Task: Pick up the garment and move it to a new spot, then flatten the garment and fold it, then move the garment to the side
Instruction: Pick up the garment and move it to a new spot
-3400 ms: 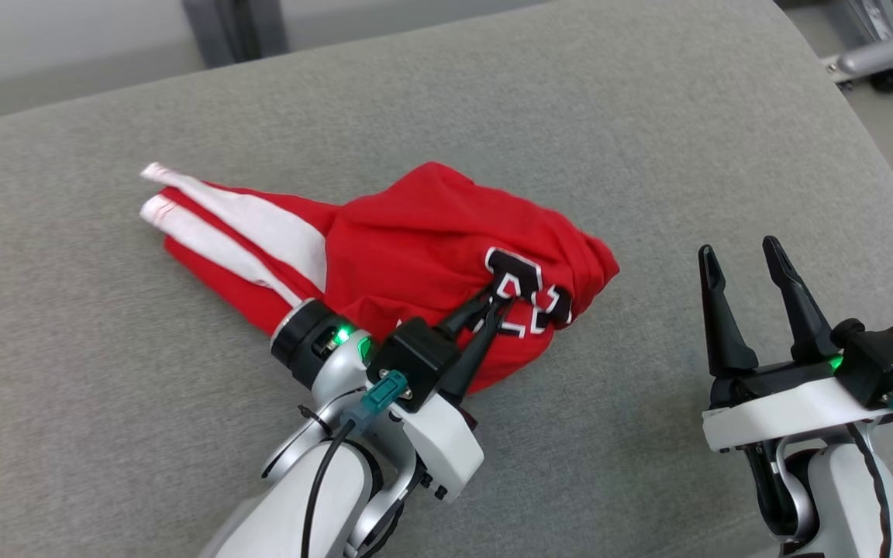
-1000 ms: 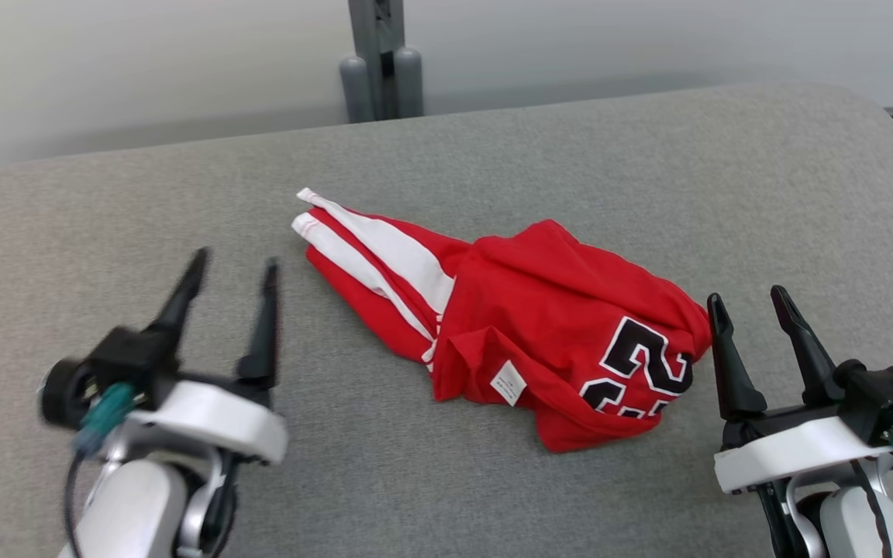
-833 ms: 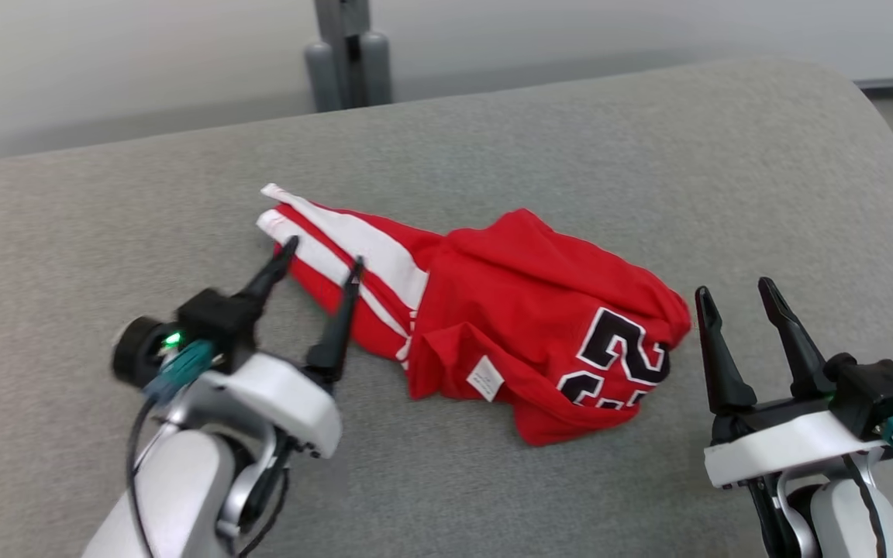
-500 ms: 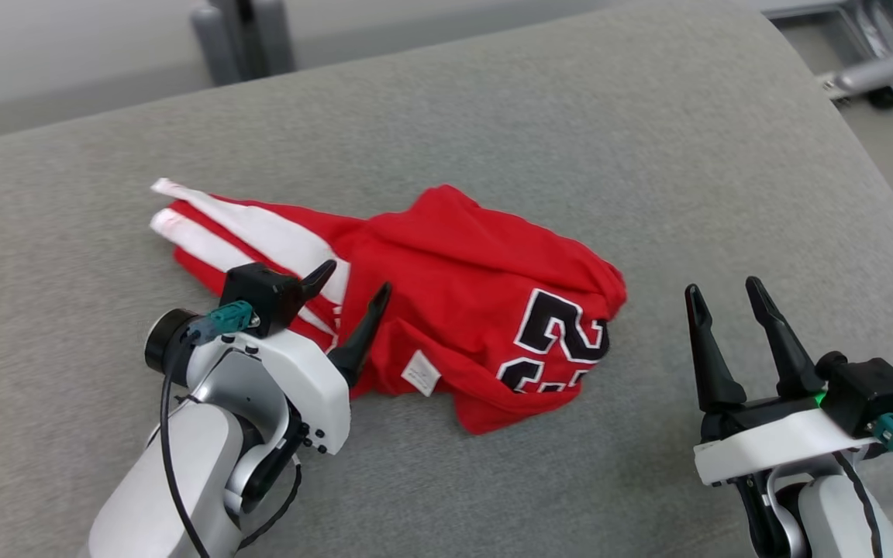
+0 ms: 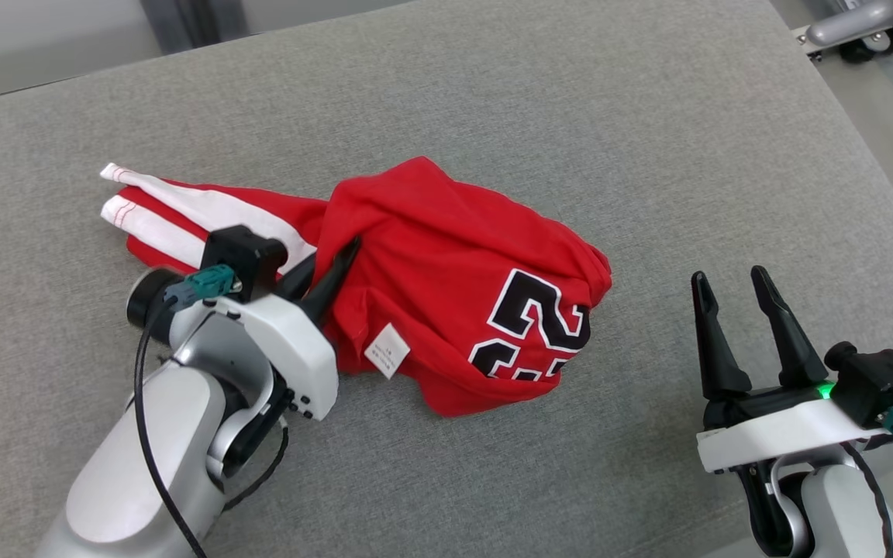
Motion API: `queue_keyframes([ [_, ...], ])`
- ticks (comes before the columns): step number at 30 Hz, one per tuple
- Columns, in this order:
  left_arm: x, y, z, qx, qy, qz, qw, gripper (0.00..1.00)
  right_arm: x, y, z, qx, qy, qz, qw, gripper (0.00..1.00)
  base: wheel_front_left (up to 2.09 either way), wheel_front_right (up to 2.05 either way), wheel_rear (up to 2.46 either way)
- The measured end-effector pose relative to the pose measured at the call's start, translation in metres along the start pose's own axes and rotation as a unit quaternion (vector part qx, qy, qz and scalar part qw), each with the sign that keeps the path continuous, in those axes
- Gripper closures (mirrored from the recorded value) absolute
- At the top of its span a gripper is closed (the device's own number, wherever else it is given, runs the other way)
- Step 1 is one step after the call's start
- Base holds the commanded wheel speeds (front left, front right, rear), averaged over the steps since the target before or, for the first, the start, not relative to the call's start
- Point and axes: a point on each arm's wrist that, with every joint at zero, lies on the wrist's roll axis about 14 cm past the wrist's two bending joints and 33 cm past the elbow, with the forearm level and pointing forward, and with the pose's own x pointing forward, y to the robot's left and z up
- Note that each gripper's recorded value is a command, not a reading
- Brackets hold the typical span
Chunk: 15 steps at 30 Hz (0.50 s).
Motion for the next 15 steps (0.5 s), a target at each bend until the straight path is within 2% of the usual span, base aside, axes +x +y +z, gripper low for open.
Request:
queue_keyframes([
  [4, -0.006, -0.004, 0.045, 0.035, -0.070, -0.006, 0.997, 1.00, 0.004, 0.003, 0.002, 0.002, -0.005, 0.004, 1.000, 0.00, 0.00, 0.00, 0.00],
  [7, -0.019, -0.008, 0.086, 0.074, -0.130, -0.005, 0.989, 1.00, 0.007, 0.004, 0.005, 0.001, -0.010, 0.007, 1.000, 0.00, 0.00, 0.00, 0.00],
  [12, -0.048, -0.020, 0.155, 0.141, -0.216, -0.009, 0.966, 1.00, 0.012, 0.011, 0.008, 0.003, -0.018, 0.016, 1.000, 0.00, 0.00, 0.00, 0.00],
  [15, -0.068, -0.026, 0.196, 0.195, -0.256, -0.003, 0.947, 1.00, 0.014, 0.015, 0.011, 0.004, -0.022, 0.023, 0.999, 0.00, 0.00, 0.00, 0.00],
])
